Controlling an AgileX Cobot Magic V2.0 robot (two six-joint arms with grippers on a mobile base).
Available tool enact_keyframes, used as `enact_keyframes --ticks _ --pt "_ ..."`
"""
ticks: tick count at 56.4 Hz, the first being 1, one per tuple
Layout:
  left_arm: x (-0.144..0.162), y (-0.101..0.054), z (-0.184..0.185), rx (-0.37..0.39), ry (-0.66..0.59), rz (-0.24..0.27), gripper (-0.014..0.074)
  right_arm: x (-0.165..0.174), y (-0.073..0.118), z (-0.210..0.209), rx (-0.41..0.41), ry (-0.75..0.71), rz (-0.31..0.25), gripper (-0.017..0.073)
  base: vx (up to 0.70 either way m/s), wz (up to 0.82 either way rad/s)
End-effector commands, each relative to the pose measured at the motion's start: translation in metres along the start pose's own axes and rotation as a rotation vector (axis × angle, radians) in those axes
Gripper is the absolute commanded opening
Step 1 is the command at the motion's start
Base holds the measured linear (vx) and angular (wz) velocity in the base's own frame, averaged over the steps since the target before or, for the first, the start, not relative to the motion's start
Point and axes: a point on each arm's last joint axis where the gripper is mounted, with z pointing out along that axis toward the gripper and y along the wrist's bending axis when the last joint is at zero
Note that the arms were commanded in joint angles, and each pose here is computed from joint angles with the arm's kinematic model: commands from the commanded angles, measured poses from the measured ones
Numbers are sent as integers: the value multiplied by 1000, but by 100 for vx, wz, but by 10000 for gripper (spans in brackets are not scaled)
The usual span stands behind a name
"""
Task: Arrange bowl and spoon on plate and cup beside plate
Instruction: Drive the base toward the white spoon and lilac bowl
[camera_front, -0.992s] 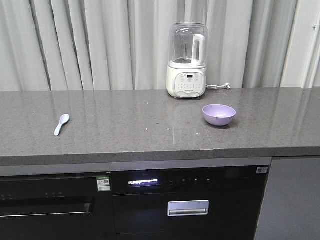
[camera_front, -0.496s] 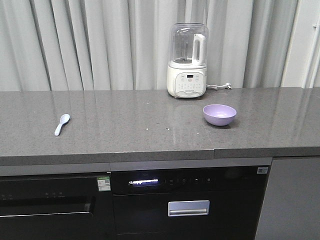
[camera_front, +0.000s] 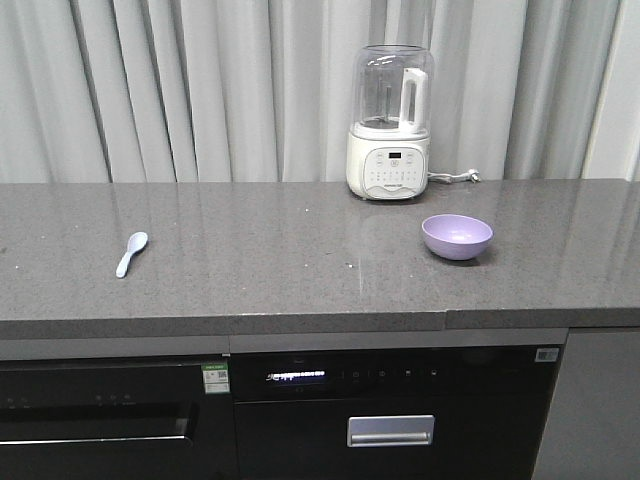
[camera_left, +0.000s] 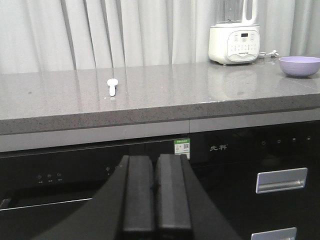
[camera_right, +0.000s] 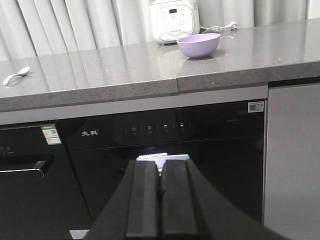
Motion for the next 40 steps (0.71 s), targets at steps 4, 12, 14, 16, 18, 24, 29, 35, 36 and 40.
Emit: enact_keyframes --ticks 4,12,14,16,18,24,29,35,36,40 --pt "-17 1 -3 -9 -120 -6 -6 -5 1 0 -17 -76 -10 -8 16 0" --pt "-17 1 -3 -9 -120 -6 -6 -5 1 0 -17 -76 -10 -8 18 6" --pt "-17 1 -3 -9 -120 -6 -6 -5 1 0 -17 -76 -10 -8 20 15" --pt "-17 1 -3 -9 -120 -6 -6 -5 1 0 -17 -76 -10 -8 21 18" --pt "-17 1 -3 -9 -120 -6 -6 -5 1 0 -17 -76 -10 -8 22 20" --pt "-17 1 -3 -9 -120 -6 -6 -5 1 0 -17 -76 -10 -8 24 19" --pt "-17 1 -3 -9 -120 -6 -6 -5 1 0 -17 -76 -10 -8 26 16" --pt "-17 1 -3 -9 -120 -6 -6 -6 1 0 -16 -77 -10 -8 29 11" --pt "-17 1 -3 -9 -120 -6 -6 -6 1 0 -16 -77 -10 -8 30 8" --pt "-17 1 -3 -9 -120 -6 -6 -6 1 0 -16 -77 -10 -8 32 8"
